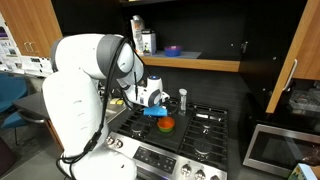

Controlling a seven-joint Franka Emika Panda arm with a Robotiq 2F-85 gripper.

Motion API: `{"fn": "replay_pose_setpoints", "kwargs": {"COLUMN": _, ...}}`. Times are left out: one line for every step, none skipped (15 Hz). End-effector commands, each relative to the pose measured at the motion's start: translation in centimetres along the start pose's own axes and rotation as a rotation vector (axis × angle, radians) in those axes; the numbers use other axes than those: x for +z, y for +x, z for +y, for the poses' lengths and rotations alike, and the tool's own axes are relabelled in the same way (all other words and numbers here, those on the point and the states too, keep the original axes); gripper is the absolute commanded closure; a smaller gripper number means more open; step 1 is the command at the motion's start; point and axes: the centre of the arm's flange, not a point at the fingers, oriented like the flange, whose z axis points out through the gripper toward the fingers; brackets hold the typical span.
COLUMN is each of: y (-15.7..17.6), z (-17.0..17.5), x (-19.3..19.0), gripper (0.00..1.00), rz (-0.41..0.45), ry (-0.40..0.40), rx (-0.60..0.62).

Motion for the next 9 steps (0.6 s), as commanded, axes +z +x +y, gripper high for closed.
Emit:
{"fn": "replay_pose_setpoints", "kwargs": {"y": 0.19, "z": 0.0, "x": -0.67, "gripper": 1.0, "rz": -0.007, "ry": -0.002, "rx": -0.018}}
{"fn": "replay_pose_setpoints", "kwargs": {"y": 0.18, "z": -0.01, "x": -0.66, "gripper": 0.99, "rz": -0.007, "ry": -0.002, "rx": -0.019}}
{"fn": "replay_pose_setpoints", "kwargs": {"y": 0.19, "z": -0.02, "x": -0.65, "gripper": 0.99, "rz": -0.007, "ry": -0.002, "rx": -0.02}}
{"fn": "replay_pose_setpoints", "kwargs": {"y": 0.23, "z": -0.06, "x": -0.67, "gripper": 0.99, "rz": -0.007, "ry": 0.0, "rx": -0.019}}
{"fn": "replay_pose_setpoints", "kwargs": {"y": 0.21, "z": -0.06, "x": -0.66, "gripper": 0.99, "rz": -0.008, "ry": -0.001, "rx": -0.019}}
{"fn": "replay_pose_setpoints", "kwargs": {"y": 0.21, "z": -0.07, "x": -0.63, "gripper": 0.72, "rz": -0.011, "ry": 0.0, "rx": -0.019}}
{"fn": "replay_pose_setpoints", "kwargs": {"y": 0.17, "z": -0.03, "x": -0.58, "gripper": 0.71, "rz": -0.012, "ry": -0.001, "rx": -0.019}}
{"fn": "replay_pose_setpoints", "kwargs": {"y": 0.15, "z": -0.04, "x": -0.55, "gripper": 0.67, "rz": -0.014, "ry": -0.001, "rx": -0.018}}
{"fn": "replay_pose_setpoints", "kwargs": {"y": 0.17, "z": -0.05, "x": -0.53, "gripper": 0.62, "rz": -0.015, "ry": 0.0, "rx": -0.018}}
